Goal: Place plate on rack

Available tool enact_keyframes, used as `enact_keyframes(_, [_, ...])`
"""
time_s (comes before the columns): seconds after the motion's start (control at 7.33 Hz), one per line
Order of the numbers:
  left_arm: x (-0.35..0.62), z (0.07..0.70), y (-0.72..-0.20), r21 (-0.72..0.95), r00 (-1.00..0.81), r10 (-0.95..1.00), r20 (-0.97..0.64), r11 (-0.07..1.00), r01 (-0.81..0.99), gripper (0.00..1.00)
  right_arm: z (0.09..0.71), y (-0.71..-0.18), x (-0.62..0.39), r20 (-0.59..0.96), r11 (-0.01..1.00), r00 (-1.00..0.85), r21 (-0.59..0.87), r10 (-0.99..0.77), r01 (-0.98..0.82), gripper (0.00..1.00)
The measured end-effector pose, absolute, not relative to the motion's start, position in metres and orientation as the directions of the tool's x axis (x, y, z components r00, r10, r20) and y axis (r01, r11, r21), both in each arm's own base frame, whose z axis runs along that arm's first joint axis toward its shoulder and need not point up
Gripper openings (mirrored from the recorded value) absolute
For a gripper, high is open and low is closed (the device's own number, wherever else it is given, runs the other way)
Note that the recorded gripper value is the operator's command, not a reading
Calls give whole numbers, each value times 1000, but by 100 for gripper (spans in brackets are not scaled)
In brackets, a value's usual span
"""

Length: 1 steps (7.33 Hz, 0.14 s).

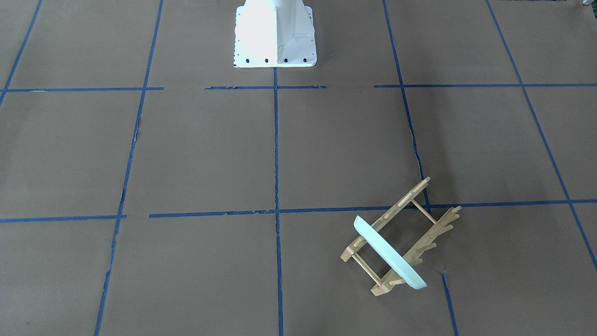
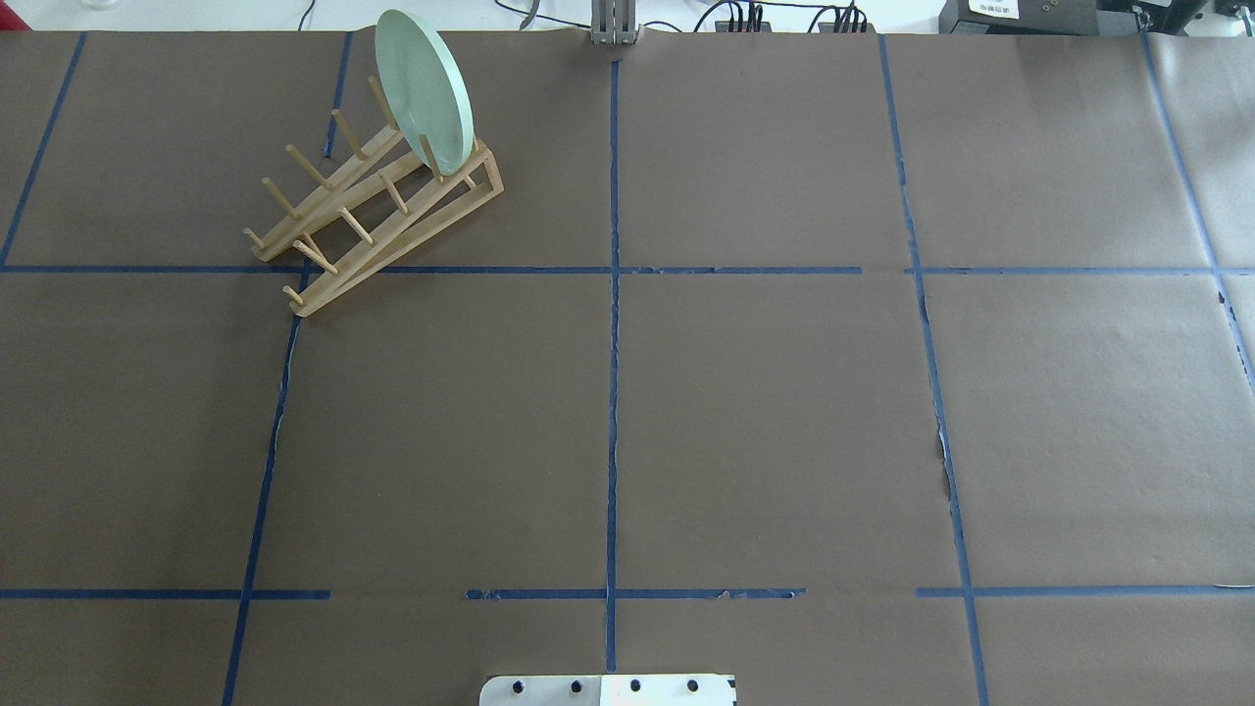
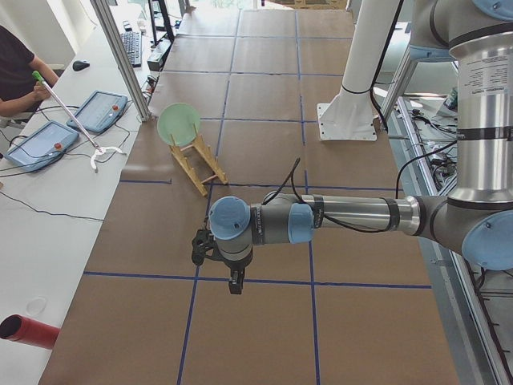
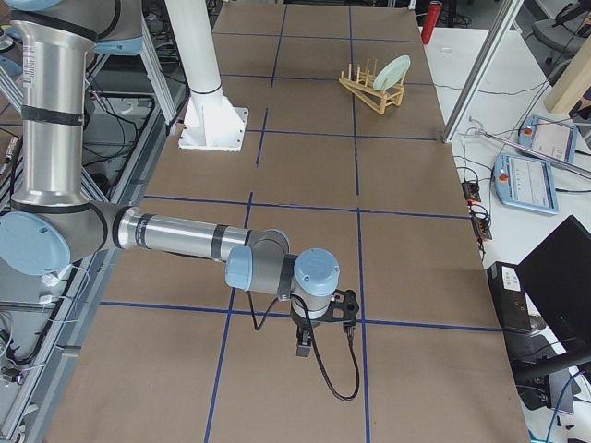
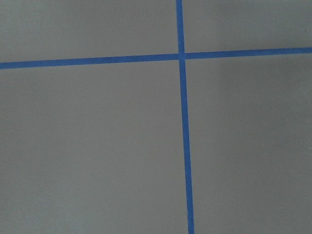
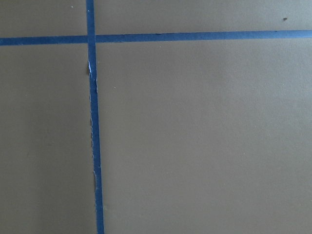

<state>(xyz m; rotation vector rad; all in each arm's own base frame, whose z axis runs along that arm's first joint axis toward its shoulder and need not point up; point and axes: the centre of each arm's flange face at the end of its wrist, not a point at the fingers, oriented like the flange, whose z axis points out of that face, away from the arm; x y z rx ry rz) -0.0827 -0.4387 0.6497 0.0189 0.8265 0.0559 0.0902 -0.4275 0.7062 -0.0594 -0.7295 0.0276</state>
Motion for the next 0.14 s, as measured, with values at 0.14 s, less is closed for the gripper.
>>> enact_keyframes(0.14, [-83, 653, -438, 23, 679, 46, -733, 999, -43, 100, 706, -428, 90, 665, 998, 745, -63, 46, -4, 100])
